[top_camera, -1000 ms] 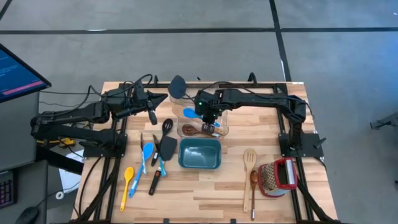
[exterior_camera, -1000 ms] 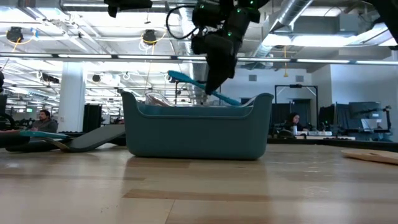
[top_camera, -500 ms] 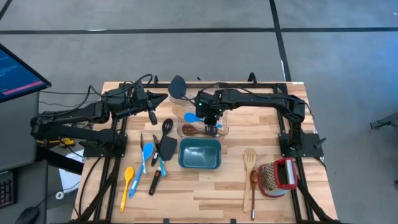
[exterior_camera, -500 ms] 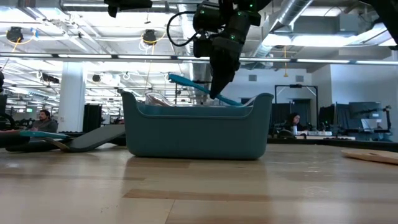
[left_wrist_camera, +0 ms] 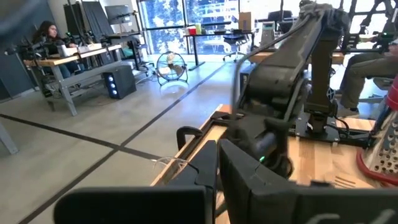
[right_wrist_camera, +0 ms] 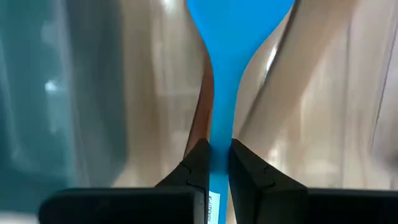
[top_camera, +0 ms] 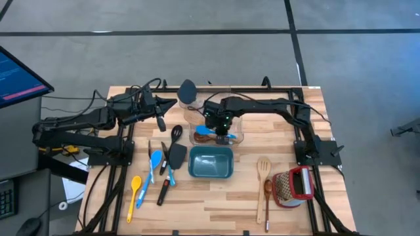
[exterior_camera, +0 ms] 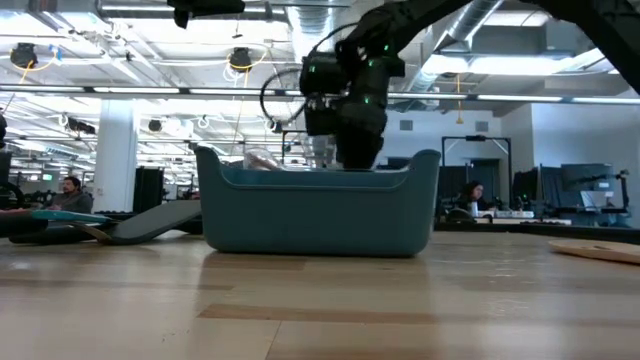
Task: Pick & Place Kitchen Items
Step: Put the right blue serving spoon into the bottom transparent bin, then put the patterned blue table knife into the blue bin
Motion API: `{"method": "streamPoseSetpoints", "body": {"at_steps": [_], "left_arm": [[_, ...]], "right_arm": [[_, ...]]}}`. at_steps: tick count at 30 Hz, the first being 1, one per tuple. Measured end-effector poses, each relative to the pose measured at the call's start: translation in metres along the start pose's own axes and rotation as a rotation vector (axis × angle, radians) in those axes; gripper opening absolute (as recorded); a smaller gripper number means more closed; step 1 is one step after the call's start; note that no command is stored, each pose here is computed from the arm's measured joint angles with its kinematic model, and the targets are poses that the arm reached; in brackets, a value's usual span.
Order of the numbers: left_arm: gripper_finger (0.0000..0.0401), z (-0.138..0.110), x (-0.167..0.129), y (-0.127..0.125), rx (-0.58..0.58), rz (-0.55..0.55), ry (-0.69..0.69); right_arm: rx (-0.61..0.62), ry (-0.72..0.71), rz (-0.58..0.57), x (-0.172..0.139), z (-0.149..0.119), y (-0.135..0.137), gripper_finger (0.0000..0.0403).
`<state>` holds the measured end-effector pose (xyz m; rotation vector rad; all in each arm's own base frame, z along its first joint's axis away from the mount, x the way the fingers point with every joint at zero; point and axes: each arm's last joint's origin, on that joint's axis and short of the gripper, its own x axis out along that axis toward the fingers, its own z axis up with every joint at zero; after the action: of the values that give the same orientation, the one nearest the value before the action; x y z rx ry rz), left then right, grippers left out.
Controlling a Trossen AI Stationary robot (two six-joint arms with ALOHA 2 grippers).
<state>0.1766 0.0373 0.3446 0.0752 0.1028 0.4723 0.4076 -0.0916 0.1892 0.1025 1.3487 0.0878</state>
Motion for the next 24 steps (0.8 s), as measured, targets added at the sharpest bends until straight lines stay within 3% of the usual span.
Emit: {"method": "streamPoseSetpoints", "body": {"at_steps": [2, 9, 18, 24], "left_arm": [[0.0004, 0.0, 0.0, 0.0, 0.0, 0.001, -0.001], [0.0004, 0.0, 0.0, 0.0, 0.0, 0.001, 0.0], [0.0004, 0.0, 0.0, 0.0, 0.0, 0.005, 0.0], [0.0004, 0.0, 0.0, 0.0, 0.0, 0.005, -0.001]], "right_arm": [[0.009, 0.068, 0.016, 0.005, -0.007, 0.001, 0.0026], [0.005, 0.06, 0.029, 0.013, -0.004, 0.0, 0.0026], [0.007, 0.064, 0.029, 0.009, -0.003, 0.001, 0.0126], [0.001, 0.033, 0.023, -0.016, 0.01, 0.003, 0.0148]]}}
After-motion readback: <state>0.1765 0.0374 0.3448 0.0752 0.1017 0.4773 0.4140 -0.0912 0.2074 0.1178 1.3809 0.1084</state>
